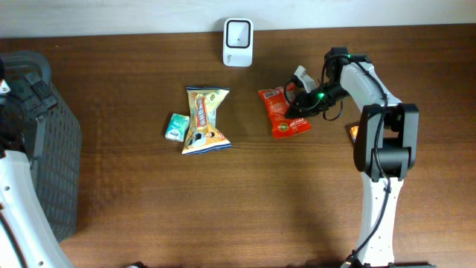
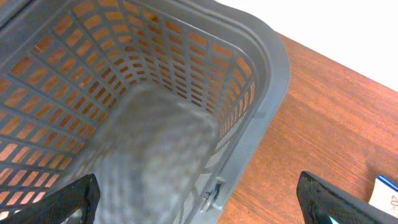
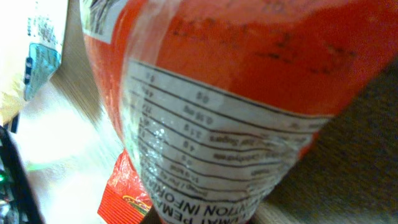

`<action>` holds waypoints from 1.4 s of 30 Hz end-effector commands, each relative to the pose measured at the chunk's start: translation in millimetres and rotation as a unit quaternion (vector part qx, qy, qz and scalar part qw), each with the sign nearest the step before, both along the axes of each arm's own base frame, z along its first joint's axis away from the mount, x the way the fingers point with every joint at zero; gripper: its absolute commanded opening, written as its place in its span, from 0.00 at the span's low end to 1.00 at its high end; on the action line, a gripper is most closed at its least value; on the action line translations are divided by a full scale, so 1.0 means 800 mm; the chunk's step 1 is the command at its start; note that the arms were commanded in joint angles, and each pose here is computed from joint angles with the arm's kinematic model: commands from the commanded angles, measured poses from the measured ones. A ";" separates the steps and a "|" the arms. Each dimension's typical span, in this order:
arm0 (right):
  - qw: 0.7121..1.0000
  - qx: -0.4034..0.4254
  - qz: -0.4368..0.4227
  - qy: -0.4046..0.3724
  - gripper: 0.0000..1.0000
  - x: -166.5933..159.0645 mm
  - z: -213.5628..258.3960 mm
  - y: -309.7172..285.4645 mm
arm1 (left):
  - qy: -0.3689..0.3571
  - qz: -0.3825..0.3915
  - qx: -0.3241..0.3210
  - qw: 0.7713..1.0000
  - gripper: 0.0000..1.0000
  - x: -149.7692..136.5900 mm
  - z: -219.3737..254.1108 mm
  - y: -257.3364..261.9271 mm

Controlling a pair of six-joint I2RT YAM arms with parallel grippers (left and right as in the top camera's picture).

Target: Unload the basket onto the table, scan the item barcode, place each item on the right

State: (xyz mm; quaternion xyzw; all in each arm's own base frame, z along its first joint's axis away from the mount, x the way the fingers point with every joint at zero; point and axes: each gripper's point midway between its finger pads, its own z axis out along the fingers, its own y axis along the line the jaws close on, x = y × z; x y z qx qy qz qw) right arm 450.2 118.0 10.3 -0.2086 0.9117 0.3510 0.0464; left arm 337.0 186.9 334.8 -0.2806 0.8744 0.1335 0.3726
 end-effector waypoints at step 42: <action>0.776 -0.367 -0.160 -0.488 0.04 0.060 0.436 0.040 | -0.001 0.006 -0.002 1.000 0.99 0.000 -0.001 0.003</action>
